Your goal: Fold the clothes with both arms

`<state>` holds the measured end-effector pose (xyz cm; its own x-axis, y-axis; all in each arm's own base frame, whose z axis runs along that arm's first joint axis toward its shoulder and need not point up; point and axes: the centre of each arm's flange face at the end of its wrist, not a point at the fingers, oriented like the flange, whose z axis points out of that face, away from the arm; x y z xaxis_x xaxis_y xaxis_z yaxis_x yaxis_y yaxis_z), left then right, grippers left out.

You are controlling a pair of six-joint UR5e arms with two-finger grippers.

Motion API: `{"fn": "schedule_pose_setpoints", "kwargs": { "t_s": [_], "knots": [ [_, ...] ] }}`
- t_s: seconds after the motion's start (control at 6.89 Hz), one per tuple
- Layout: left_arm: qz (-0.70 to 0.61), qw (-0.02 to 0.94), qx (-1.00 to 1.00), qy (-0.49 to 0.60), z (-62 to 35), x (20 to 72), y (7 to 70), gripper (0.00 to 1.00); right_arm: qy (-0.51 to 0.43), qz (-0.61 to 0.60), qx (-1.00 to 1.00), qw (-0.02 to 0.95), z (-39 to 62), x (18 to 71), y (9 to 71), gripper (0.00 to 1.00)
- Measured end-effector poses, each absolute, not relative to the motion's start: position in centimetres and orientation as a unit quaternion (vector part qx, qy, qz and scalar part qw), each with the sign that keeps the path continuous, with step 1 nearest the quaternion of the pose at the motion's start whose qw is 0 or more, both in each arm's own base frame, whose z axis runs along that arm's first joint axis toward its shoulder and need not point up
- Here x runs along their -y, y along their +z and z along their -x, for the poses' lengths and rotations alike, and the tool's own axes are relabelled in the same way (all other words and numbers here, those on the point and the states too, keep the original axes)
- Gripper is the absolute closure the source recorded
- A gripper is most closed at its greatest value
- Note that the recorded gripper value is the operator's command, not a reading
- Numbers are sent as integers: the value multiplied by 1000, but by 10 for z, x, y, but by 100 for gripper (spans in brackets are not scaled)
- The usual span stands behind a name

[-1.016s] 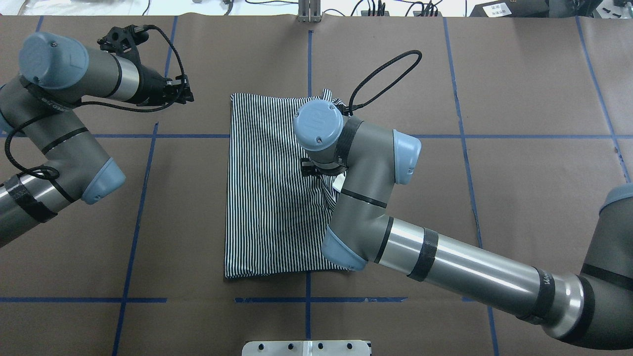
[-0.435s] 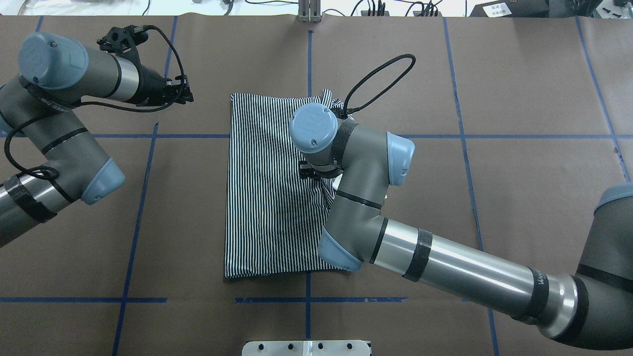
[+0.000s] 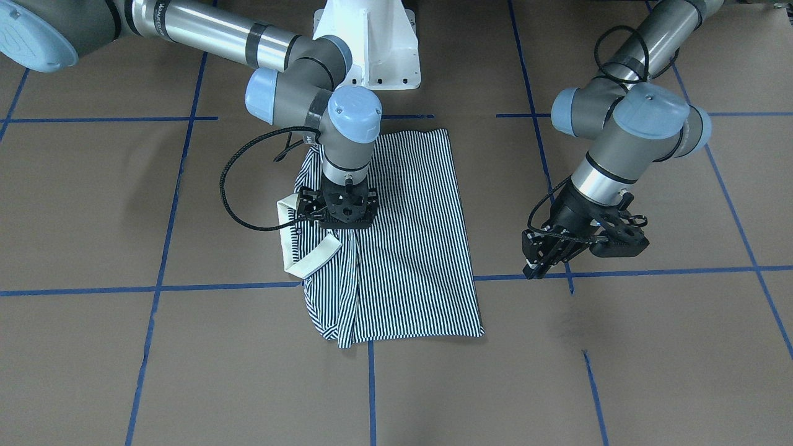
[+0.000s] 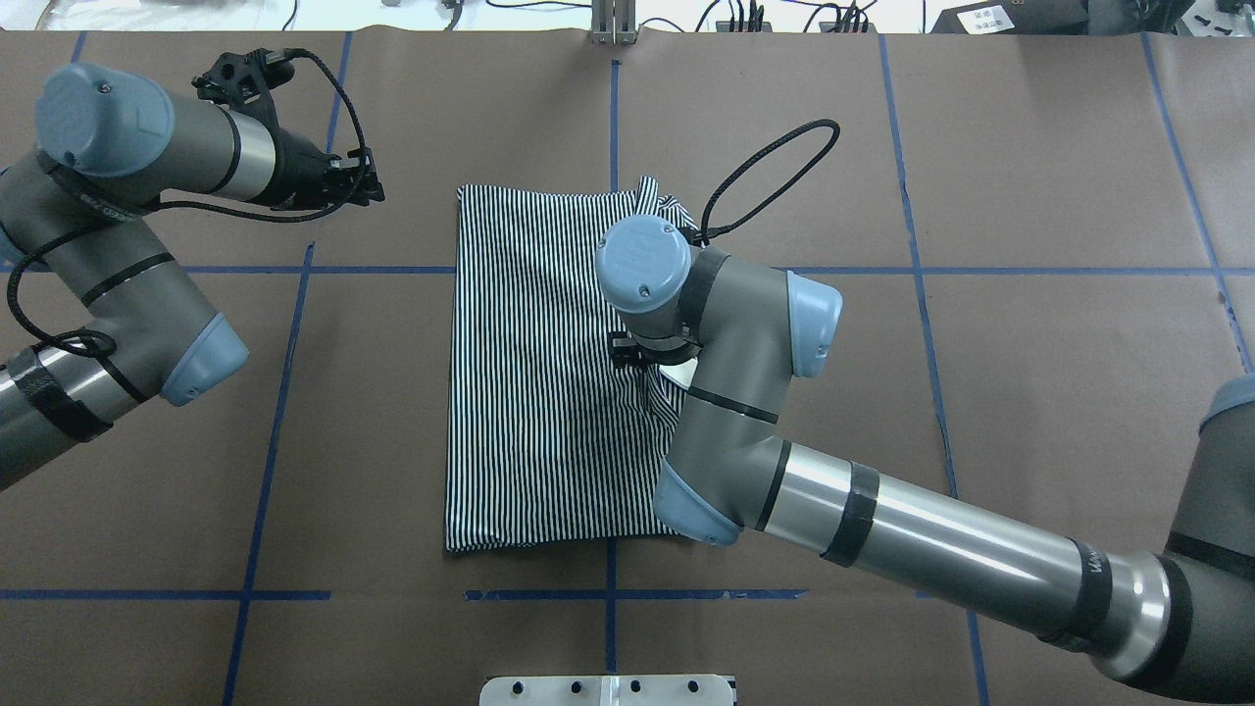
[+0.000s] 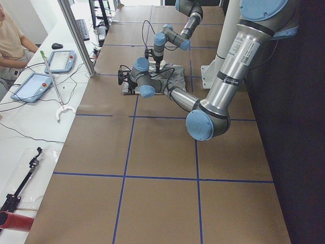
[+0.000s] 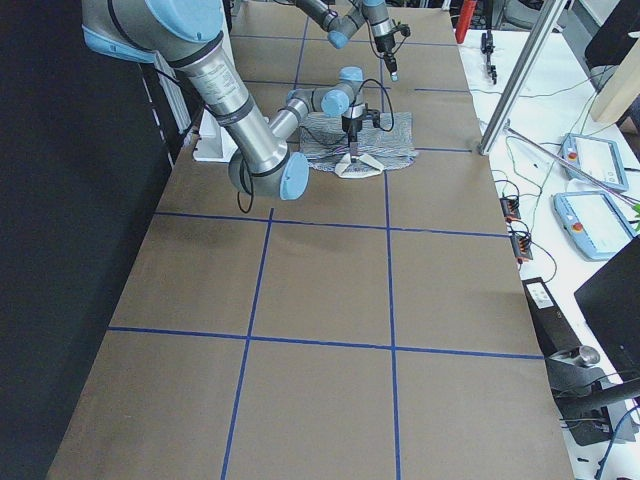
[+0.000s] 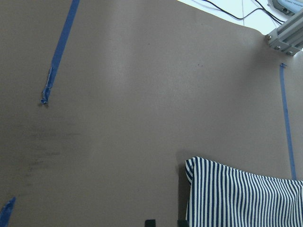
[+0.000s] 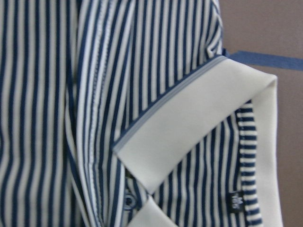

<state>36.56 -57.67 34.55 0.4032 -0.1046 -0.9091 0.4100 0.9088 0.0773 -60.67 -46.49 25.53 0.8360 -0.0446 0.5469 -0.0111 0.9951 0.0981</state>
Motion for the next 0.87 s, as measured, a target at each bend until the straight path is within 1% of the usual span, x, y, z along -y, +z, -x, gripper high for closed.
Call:
{"fn": "schedule_pose_setpoints", "kwargs": {
  "t_s": [0.44,0.87],
  "knots": [
    [-148,823,-526,-155,-364,575,343,72,-17,-52,284,957,548,471,299,0],
    [-146,825,-524,-156,-361,572,332,72,-14,-56,283,957,525,487,306,0]
  ]
}}
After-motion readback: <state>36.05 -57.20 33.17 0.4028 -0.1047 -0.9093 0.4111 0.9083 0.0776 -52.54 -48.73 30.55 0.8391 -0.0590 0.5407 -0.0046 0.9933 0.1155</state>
